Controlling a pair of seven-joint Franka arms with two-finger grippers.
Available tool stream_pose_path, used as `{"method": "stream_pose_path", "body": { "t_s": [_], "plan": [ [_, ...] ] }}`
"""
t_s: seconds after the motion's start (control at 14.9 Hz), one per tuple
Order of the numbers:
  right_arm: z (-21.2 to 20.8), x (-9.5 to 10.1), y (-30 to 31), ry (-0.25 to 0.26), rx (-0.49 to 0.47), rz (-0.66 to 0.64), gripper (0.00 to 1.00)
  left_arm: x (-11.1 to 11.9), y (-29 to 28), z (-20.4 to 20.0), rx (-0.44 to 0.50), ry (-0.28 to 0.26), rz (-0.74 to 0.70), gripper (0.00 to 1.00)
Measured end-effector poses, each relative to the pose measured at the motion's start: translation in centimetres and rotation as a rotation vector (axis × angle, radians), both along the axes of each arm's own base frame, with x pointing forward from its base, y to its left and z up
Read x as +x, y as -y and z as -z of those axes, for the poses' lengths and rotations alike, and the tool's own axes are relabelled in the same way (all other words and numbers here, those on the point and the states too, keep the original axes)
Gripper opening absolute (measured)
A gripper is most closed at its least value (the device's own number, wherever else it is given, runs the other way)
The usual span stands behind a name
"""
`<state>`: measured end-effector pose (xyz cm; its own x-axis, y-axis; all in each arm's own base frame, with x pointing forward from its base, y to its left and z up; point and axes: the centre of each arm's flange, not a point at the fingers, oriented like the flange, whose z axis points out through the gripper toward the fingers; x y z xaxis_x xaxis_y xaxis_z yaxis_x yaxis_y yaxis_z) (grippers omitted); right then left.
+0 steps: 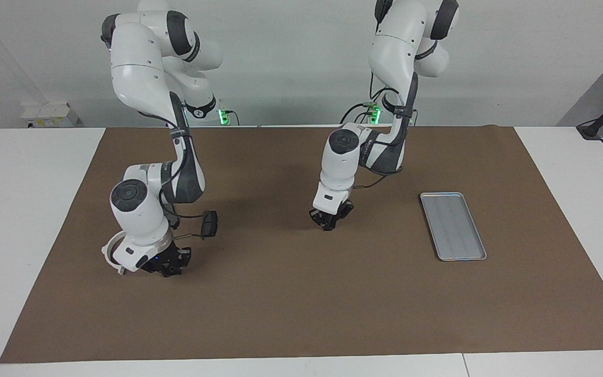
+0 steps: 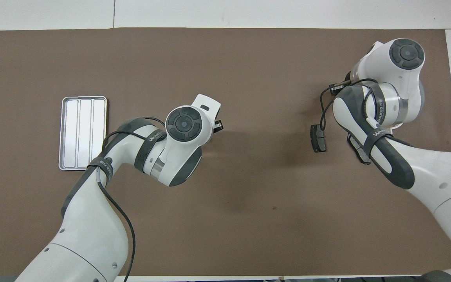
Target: Place bearing gear from tray to pile
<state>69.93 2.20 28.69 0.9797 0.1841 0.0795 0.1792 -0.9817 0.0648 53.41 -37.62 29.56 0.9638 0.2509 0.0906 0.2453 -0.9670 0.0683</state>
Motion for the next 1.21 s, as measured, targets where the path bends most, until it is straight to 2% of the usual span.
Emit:
{"method": "stream_pose_path", "body": {
  "t_s": [0.07, 0.13, 0.34, 0.54, 0.74, 1.01, 1.14, 1.21],
  "plan": [
    [0.0, 0.0, -0.1, -0.001, 0.001, -0.002, 0.56, 0.0, 0.0, 0.0, 0.003, 0.001, 0.003, 0.29],
    [-0.1, 0.0, -0.4, 0.0, 0.002, -0.005, 0.71, 0.0, 0.0, 0.0, 0.008, -0.002, 0.005, 0.34],
    [-2.0, -0.4, -1.6, -0.011, 0.0, -0.021, 0.99, 0.2, -0.1, -1.1, 0.029, -0.022, 0.002, 0.63],
    [-6.4, -1.4, -5.0, -0.035, -0.002, 0.022, 1.0, 0.9, -1.0, -4.3, 0.022, -0.003, -0.011, 0.98],
    [-10.8, -3.1, -13.6, -0.047, 0.009, 0.209, 1.0, 3.2, -5.8, -10.4, 0.011, 0.05, -0.002, 1.0],
    [-11.8, -7.3, -26.6, -0.042, 0.063, 0.444, 1.0, 6.0, -19.5, -19.7, 0.044, 0.087, 0.028, 1.0],
    [-11.4, -9.3, -30.8, -0.043, 0.068, 0.527, 1.0, 6.4, -27.8, -24.0, 0.076, 0.083, 0.068, 1.0],
    [-11.0, -10.3, -32.8, -0.045, 0.068, 0.559, 1.0, 6.3, -31.3, -26.2, 0.092, 0.062, 0.098, 1.0]
  ]
}}
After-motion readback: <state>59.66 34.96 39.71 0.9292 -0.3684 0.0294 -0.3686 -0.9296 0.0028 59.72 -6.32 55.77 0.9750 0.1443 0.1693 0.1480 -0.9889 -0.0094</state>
